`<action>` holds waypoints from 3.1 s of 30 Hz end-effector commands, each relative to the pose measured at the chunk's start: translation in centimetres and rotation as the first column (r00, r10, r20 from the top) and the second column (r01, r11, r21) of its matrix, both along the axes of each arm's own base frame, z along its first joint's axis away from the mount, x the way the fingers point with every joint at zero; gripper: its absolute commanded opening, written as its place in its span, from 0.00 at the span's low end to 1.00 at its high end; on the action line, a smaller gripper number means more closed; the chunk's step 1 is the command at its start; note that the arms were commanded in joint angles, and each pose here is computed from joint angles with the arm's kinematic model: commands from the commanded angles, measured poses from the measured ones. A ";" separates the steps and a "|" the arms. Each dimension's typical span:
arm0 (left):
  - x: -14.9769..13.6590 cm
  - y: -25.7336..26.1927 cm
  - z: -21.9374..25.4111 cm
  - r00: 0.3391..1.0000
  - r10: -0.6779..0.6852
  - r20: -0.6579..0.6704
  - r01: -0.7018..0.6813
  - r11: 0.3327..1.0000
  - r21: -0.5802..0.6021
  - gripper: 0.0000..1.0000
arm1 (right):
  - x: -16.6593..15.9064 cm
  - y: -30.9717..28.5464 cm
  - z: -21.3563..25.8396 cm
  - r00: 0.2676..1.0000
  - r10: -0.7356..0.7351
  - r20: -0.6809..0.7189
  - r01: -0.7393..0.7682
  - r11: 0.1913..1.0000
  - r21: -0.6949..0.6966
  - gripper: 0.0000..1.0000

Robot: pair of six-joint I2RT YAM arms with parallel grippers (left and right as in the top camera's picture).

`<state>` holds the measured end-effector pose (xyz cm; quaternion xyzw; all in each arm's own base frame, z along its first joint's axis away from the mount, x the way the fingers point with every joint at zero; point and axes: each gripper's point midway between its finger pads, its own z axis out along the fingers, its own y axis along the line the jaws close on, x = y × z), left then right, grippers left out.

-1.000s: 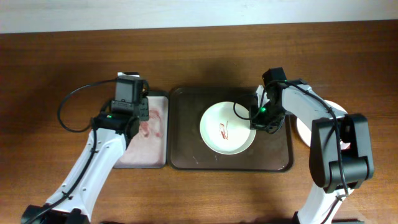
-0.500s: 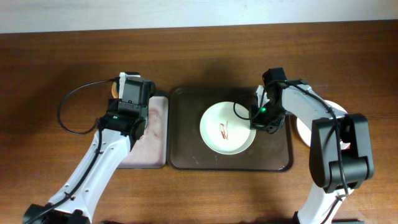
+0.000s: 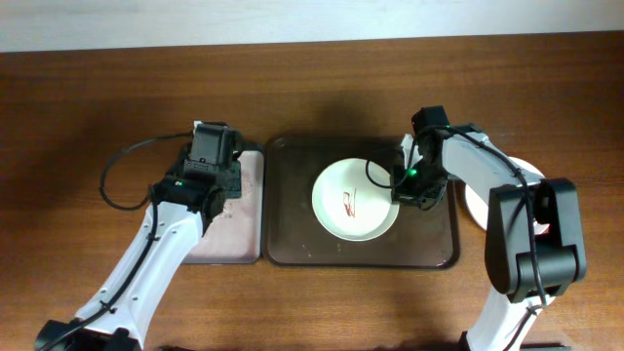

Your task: Clean dirty plates on tray and stack at the side

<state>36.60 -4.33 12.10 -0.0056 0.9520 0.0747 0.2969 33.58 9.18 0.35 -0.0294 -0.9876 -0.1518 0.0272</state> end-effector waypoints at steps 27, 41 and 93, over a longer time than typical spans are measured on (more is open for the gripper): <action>-3.6 -24.2 -7.5 0.928 -0.340 -0.153 0.140 0.698 -0.702 0.00 | -2.8 3.0 -0.4 0.994 0.061 -0.093 -0.055 0.996 0.069 0.04; -2.1 -17.1 -13.8 0.986 -0.080 -0.147 0.044 0.971 -0.234 0.00 | -3.1 2.9 -0.4 0.992 0.061 -0.106 -0.054 0.996 0.067 0.04; -0.7 -1.7 -10.2 0.922 0.029 -0.387 -0.089 0.986 -0.138 0.29 | -0.9 -1.6 22.3 0.716 0.431 0.548 0.276 0.546 -0.791 0.04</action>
